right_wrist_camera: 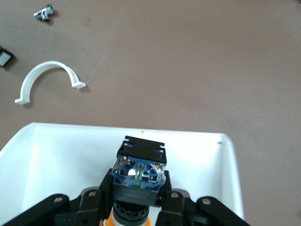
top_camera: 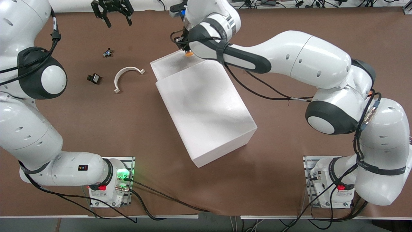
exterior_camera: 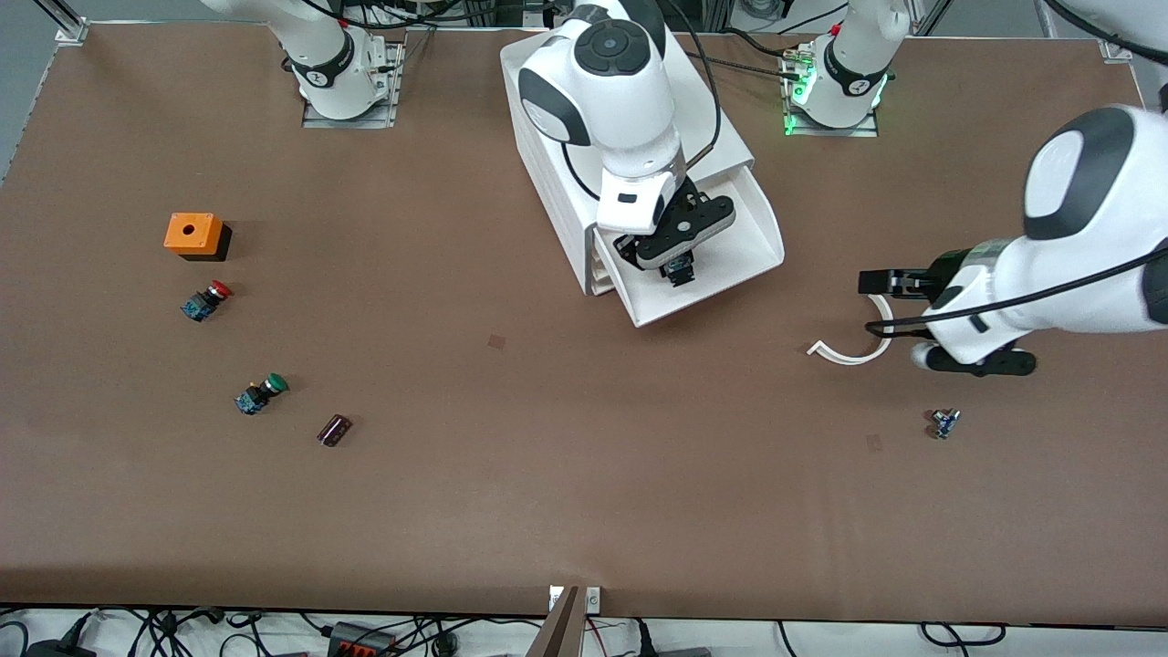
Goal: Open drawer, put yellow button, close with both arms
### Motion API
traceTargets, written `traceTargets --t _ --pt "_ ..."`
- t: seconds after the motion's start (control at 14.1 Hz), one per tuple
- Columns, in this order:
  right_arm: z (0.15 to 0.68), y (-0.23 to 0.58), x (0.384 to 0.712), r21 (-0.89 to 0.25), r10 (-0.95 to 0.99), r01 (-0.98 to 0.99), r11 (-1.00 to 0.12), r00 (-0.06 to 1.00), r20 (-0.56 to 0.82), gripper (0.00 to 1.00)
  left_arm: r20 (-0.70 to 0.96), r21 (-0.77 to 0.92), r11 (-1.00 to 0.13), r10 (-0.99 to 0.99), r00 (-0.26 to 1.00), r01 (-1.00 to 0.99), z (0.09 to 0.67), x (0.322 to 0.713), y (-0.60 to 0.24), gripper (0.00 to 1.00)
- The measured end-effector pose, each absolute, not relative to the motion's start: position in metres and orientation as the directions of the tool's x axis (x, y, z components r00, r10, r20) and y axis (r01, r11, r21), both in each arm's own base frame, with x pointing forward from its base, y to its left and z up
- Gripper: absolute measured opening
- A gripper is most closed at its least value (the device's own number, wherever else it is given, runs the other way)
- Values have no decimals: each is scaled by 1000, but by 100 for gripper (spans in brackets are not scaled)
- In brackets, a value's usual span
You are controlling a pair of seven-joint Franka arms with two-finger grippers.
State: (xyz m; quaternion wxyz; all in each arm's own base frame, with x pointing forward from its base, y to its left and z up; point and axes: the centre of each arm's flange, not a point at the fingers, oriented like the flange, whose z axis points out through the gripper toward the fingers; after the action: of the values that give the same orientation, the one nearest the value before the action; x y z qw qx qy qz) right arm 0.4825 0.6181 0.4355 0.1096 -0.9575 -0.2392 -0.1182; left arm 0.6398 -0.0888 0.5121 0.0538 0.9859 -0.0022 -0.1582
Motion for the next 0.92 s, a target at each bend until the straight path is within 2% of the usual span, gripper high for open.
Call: traceTargets --t 0.28,0.92 --pt "425 631 466 -145 456 501 -853 852 259 41 -276 109 -993 19 961 51 515 649 -65 100" --pt "398 638 459 -85 495 524 -847 837 232 41 -272 111 -993 18 962 50 508 653 -67 100"
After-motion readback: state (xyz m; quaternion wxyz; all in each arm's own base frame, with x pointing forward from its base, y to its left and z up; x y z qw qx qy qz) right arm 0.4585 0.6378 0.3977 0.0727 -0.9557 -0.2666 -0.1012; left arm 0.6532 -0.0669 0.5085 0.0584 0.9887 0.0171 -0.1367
